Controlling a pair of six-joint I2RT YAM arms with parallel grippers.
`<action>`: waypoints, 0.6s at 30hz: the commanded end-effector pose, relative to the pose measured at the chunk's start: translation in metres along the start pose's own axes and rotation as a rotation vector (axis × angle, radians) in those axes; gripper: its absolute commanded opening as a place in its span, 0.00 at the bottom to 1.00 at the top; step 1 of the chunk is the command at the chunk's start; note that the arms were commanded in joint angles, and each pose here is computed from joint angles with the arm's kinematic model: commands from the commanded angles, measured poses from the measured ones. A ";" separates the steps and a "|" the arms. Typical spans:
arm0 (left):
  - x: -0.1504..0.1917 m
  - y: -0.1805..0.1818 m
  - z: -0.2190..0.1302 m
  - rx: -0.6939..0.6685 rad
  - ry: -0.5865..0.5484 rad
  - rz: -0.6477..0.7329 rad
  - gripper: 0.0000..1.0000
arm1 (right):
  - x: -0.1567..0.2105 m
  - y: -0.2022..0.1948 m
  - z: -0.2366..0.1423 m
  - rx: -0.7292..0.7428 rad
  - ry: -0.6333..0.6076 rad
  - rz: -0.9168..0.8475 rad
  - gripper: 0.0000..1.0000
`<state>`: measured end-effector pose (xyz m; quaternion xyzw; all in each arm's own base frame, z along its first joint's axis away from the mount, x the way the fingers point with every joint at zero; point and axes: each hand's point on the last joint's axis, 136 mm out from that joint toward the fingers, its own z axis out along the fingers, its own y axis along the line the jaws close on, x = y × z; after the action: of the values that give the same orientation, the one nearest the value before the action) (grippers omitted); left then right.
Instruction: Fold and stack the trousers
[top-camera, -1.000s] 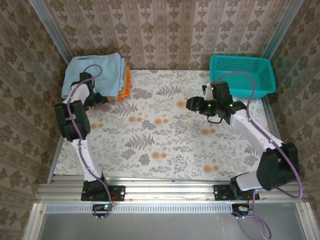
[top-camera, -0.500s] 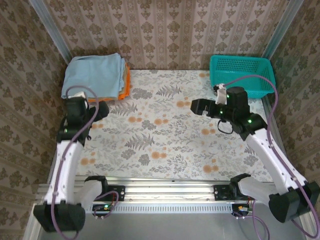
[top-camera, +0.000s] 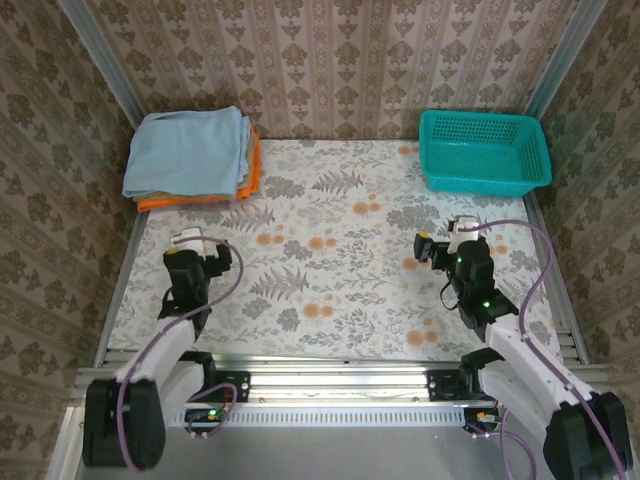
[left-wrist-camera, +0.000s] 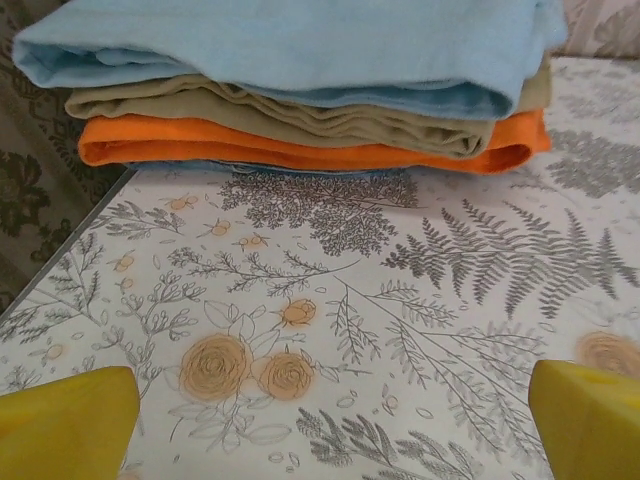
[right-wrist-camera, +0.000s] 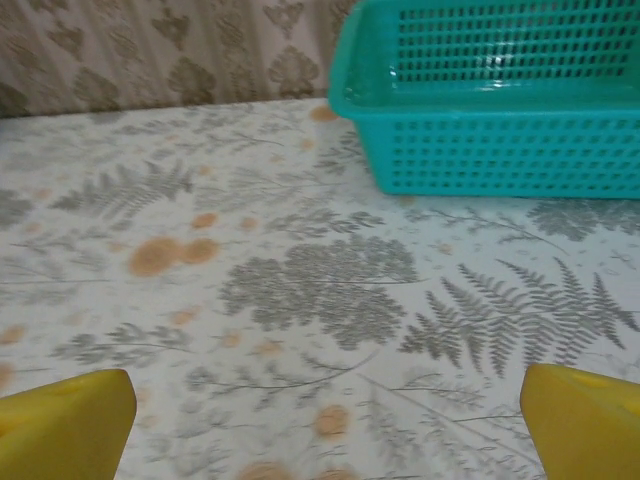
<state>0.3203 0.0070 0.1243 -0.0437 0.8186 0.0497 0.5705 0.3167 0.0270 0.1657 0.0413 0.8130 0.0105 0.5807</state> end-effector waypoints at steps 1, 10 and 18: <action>-0.037 0.001 0.016 -0.029 -0.197 0.048 1.00 | -0.031 -0.012 0.019 0.028 -0.152 -0.041 1.00; -0.002 -0.005 0.067 -0.026 -0.088 0.097 1.00 | 0.016 0.011 0.074 -0.163 0.005 -0.162 1.00; -0.003 -0.003 0.081 -0.013 -0.047 0.097 1.00 | 0.033 -0.039 0.099 0.039 -0.004 -0.022 1.00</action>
<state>0.3972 0.0158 0.1017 -0.0128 0.8021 0.0865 0.5907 0.3798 0.0069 0.0690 -0.0056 0.8442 0.0119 0.5358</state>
